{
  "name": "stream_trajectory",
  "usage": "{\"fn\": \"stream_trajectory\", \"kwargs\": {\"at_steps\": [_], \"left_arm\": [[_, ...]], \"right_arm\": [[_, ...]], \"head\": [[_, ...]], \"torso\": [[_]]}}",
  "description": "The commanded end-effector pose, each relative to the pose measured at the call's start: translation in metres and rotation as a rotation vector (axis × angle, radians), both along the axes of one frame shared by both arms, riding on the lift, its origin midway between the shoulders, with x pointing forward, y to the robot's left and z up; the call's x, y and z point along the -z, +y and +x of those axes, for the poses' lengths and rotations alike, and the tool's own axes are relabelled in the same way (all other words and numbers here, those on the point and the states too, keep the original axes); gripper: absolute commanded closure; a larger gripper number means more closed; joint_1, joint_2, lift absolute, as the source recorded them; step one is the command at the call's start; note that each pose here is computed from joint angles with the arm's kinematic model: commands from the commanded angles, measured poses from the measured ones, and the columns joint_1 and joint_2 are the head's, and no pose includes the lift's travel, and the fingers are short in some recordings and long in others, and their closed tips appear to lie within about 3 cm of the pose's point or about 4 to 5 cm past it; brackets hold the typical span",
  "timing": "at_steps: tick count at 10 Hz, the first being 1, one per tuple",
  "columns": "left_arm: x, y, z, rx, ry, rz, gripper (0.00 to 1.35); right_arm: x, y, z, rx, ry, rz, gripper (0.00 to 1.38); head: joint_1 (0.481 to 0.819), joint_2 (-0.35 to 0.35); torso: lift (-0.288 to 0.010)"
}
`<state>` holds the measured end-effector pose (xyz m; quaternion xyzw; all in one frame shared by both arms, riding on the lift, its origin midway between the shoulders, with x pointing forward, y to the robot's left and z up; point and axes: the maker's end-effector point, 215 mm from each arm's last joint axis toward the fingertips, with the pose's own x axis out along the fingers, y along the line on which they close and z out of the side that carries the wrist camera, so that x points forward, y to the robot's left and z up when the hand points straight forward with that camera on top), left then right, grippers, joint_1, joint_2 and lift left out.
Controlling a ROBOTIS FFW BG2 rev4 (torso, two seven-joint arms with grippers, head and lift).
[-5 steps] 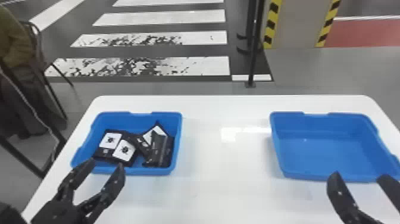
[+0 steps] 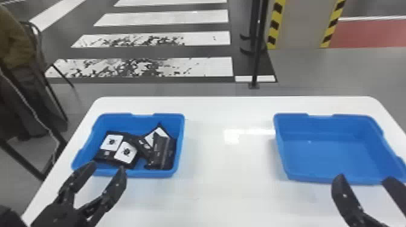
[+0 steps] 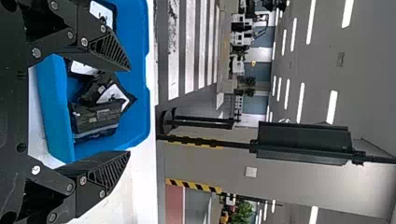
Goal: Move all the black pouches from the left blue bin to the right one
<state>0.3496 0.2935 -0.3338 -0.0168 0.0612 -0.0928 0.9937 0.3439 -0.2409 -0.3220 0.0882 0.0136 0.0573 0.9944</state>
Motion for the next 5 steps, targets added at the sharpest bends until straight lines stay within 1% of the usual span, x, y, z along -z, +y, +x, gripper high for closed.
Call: {"fn": "stream_trajectory", "kwargs": {"at_steps": [1,2,4,5], "left_arm": [[0.007,0.000,0.001,0.000,0.024,-0.009,0.44],[0.013,-0.002,0.008,0.004,0.053,-0.020,0.44],[0.012,-0.021,0.039,0.054,0.084,-0.042,0.44],[0.014,-0.024,0.054,0.063,0.115,-0.055,0.44]], "right_arm": [[0.001,0.000,0.000,0.001,0.002,0.004,0.15],[0.001,-0.001,0.000,0.002,0.002,0.002,0.15],[0.002,0.000,0.000,0.001,0.004,0.006,0.15],[0.003,-0.001,0.000,0.003,0.004,0.005,0.15]], "head": [[0.695,0.088],[0.695,0.088],[0.695,0.075],[0.695,0.066]], "torso": [[-0.140],[-0.140],[-0.140],[-0.140]]}}
